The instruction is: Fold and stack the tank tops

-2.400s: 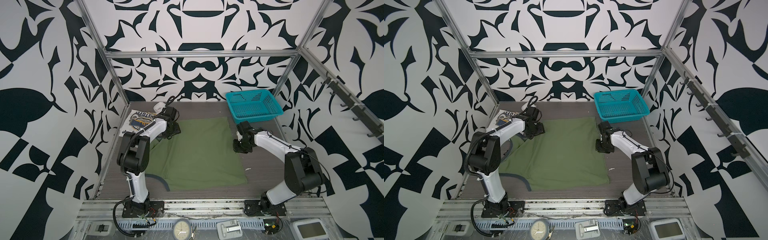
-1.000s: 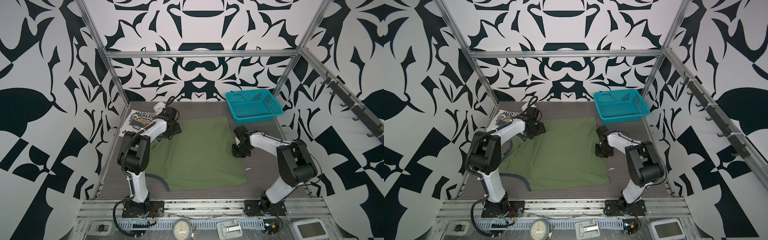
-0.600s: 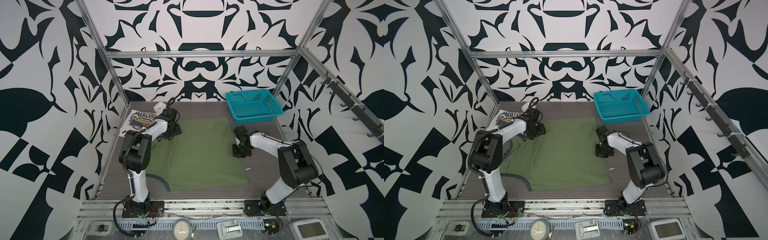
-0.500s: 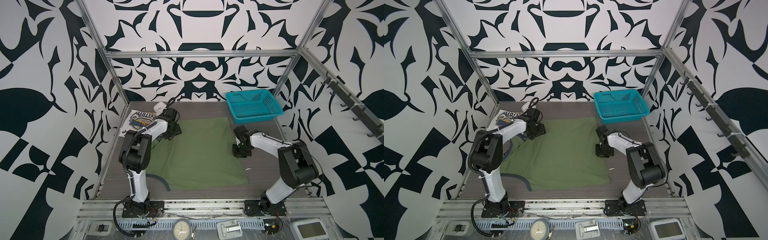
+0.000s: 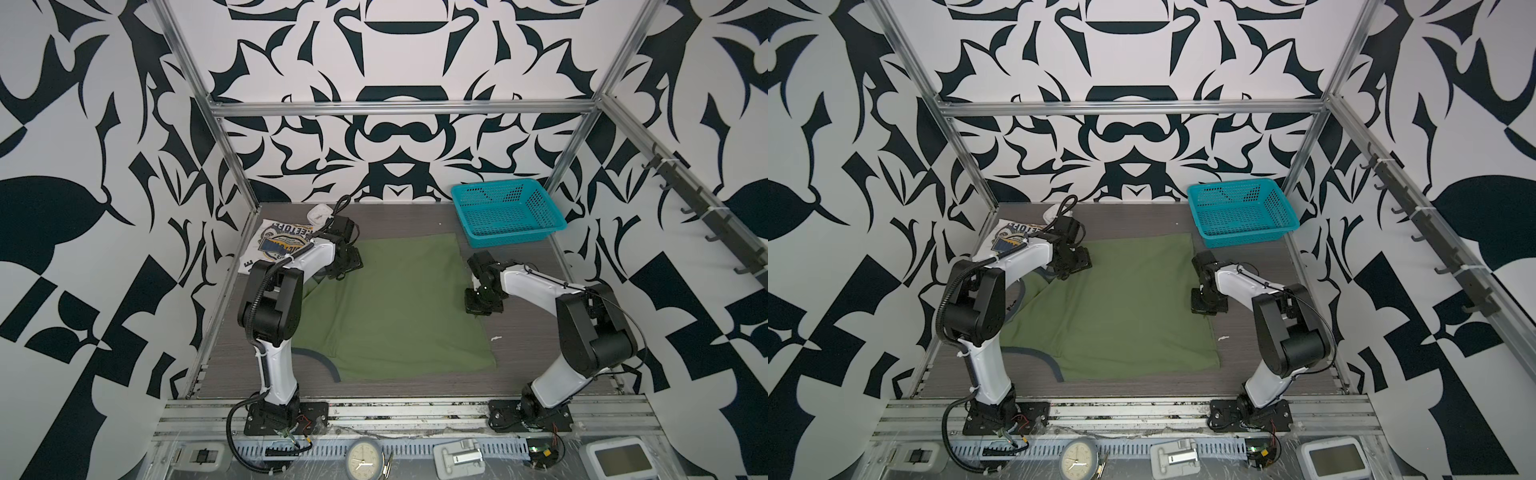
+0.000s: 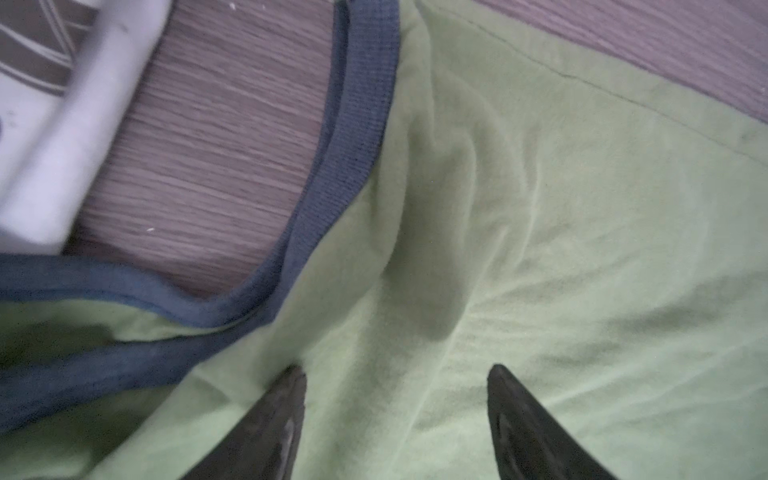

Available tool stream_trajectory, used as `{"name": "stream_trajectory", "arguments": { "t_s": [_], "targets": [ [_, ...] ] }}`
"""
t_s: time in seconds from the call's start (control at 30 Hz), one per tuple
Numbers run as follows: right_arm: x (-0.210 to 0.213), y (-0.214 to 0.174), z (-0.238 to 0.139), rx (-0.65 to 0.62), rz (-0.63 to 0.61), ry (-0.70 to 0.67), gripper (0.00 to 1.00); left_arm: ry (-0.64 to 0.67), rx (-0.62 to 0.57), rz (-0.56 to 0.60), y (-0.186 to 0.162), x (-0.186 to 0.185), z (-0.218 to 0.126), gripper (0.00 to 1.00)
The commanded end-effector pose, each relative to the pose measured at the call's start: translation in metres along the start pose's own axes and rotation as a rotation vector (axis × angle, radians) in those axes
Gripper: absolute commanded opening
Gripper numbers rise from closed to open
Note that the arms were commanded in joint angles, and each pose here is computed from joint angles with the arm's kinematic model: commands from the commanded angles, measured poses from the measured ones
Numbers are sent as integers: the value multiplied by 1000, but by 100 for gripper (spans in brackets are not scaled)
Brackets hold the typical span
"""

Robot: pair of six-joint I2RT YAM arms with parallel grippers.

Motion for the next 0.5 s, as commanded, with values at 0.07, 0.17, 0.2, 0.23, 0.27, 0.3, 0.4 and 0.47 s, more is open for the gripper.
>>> {"name": "stream_trajectory", "arguments": {
  "t_s": [0.07,0.17,0.2,0.23,0.27,0.3,0.4,0.47],
  "targets": [
    [-5,-4,-19,-46,4,-29,0,41,27,-11,-6,6,11,72],
    [-8,-5,-27,-74,9,-45,0,55,31,-13,-6,7,12,72],
    [-9,-6,-30,-84,12,-52,0,58,33,-13,-6,8,12,72],
    [-10,-7,-30,-89,12,-54,0,60,33,-12,-7,8,12,72],
    [-11,-7,-30,-90,16,-58,0,61,33,-14,-7,8,13,72],
    [-12,-7,-28,-90,16,-75,0,60,33,-14,-6,8,13,72],
    [-13,-7,-21,-73,19,-98,0,57,31,-15,-6,7,14,72],
    [-13,-6,-15,-69,26,-118,0,55,29,-18,-6,8,13,72]
  ]
}}
Point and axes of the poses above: each gripper's point midway between its finger pads, its own z axis out along the fingers, its own x axis along the line the jaws close on, y = z × x, the point moved 10 cm from there along -z, back along the fingers, and after that the axes turned 7 degrees about z, right-handed, at the moved point
